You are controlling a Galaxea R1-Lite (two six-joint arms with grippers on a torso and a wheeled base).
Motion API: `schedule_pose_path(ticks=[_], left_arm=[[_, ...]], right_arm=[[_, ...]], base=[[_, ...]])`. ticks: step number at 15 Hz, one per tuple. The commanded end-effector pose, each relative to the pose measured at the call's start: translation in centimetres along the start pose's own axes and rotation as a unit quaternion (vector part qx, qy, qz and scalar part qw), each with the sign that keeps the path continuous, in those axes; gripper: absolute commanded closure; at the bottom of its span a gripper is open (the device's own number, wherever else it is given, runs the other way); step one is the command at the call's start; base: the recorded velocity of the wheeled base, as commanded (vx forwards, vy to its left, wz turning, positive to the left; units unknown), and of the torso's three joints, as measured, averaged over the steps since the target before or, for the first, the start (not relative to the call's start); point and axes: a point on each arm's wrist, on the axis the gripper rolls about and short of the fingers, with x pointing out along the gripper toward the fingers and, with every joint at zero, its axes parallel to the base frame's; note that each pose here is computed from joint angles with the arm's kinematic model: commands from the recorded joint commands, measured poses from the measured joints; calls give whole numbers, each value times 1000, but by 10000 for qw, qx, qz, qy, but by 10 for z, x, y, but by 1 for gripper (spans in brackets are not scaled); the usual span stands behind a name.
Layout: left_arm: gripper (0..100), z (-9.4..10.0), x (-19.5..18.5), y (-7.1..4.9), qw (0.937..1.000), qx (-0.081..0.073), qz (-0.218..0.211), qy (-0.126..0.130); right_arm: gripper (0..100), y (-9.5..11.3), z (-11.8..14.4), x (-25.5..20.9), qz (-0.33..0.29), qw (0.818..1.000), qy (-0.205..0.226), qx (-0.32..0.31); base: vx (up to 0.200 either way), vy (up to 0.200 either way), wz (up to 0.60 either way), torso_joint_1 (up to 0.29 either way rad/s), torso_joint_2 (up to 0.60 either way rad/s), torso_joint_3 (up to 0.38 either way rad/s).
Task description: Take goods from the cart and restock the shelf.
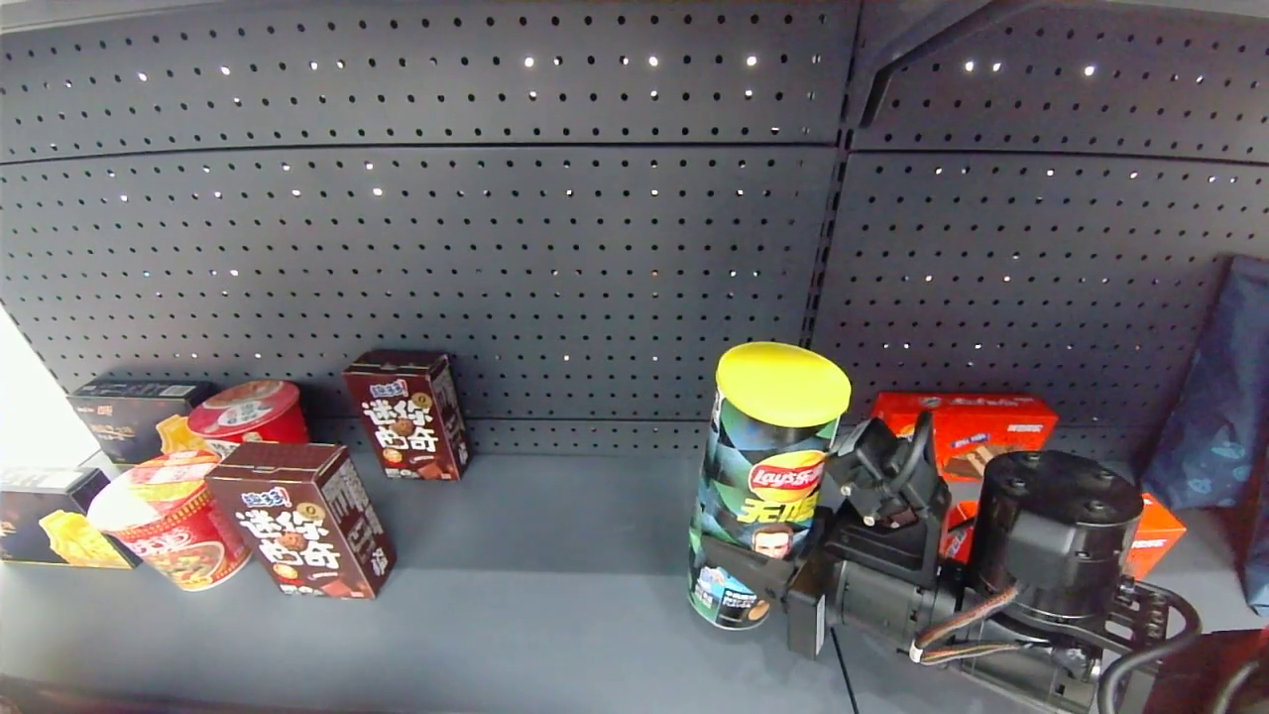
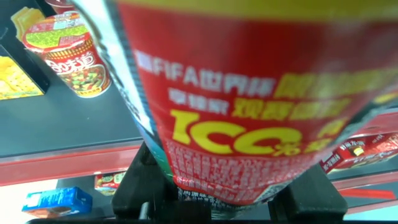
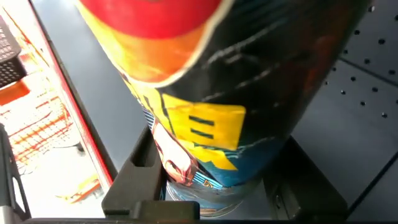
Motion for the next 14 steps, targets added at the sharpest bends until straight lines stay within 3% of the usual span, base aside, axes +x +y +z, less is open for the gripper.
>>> schedule_pose_path(ticks=[1, 14], left_arm=[[100, -4, 1, 0, 10000, -10, 11, 67], [100, -9, 0, 0, 10000, -26, 11, 75]], right_arm=[[100, 5, -3, 1, 67, 10000, 54, -3], [100, 11, -40, 15, 65, 9973, 720, 86]], base=[[0, 0, 0, 0, 0, 0], [0, 0, 0, 0, 0, 0]])
